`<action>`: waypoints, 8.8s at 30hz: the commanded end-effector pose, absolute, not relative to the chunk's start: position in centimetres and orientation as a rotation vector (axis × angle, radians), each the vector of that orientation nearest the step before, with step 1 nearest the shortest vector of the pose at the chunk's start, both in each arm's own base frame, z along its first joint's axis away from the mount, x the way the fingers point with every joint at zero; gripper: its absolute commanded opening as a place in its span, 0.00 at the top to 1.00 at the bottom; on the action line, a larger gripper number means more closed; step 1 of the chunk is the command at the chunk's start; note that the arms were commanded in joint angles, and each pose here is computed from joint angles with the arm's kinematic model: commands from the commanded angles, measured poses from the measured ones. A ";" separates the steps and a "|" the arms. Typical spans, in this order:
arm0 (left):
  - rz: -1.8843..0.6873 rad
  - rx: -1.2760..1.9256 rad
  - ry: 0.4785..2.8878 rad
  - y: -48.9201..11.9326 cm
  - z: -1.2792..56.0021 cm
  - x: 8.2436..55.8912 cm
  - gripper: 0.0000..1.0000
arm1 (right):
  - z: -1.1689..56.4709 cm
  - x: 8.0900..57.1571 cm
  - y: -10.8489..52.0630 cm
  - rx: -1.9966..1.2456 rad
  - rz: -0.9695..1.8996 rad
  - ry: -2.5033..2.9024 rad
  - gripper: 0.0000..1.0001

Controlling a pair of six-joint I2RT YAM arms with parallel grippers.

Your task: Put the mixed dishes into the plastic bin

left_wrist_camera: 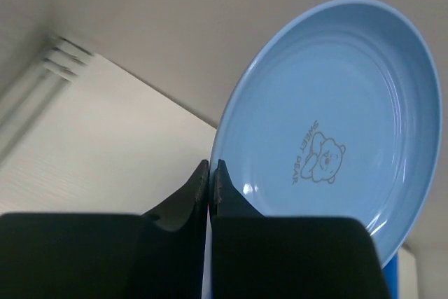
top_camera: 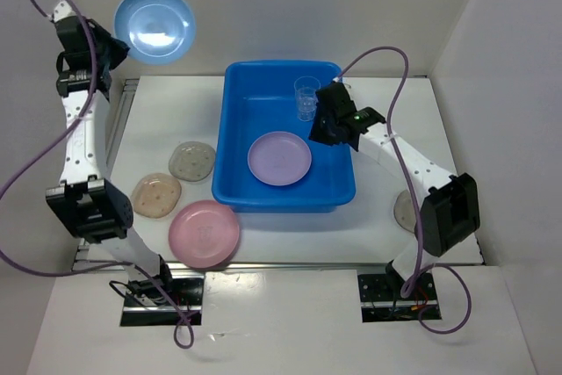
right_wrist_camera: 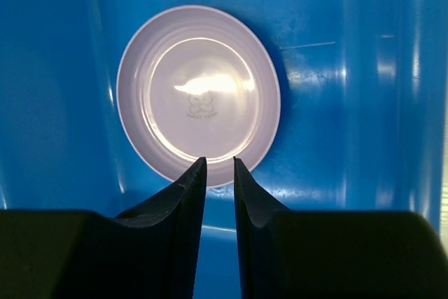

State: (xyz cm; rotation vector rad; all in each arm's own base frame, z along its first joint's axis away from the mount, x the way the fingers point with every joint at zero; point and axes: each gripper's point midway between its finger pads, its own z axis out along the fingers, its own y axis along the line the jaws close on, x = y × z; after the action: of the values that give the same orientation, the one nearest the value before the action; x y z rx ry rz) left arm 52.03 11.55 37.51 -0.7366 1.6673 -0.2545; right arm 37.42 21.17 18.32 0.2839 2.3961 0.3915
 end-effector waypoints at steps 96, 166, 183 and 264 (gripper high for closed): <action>-0.057 -0.685 2.571 -4.5 15.4 24.6 0.31 | 24.5 13.3 25.6 -0.257 0.681 2.318 0.60; 0.326 -0.910 2.567 -1.9 3.1 32.9 0.32 | 19.4 9.9 26.3 -0.283 0.823 2.493 0.66; 0.400 -0.757 2.571 2.1 9.5 31.6 0.44 | 18.8 10.3 27.5 -0.324 0.819 2.488 0.66; -0.051 -1.810 2.352 -5.7 2.1 16.8 1.00 | 20.9 12.0 25.1 -0.462 0.677 2.444 0.62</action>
State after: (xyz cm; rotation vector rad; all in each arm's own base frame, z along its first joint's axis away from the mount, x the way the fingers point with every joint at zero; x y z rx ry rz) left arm 17.90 -5.95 2.27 -1.8058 2.3365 -0.0933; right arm 11.79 24.66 19.21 -0.4662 2.4720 0.6398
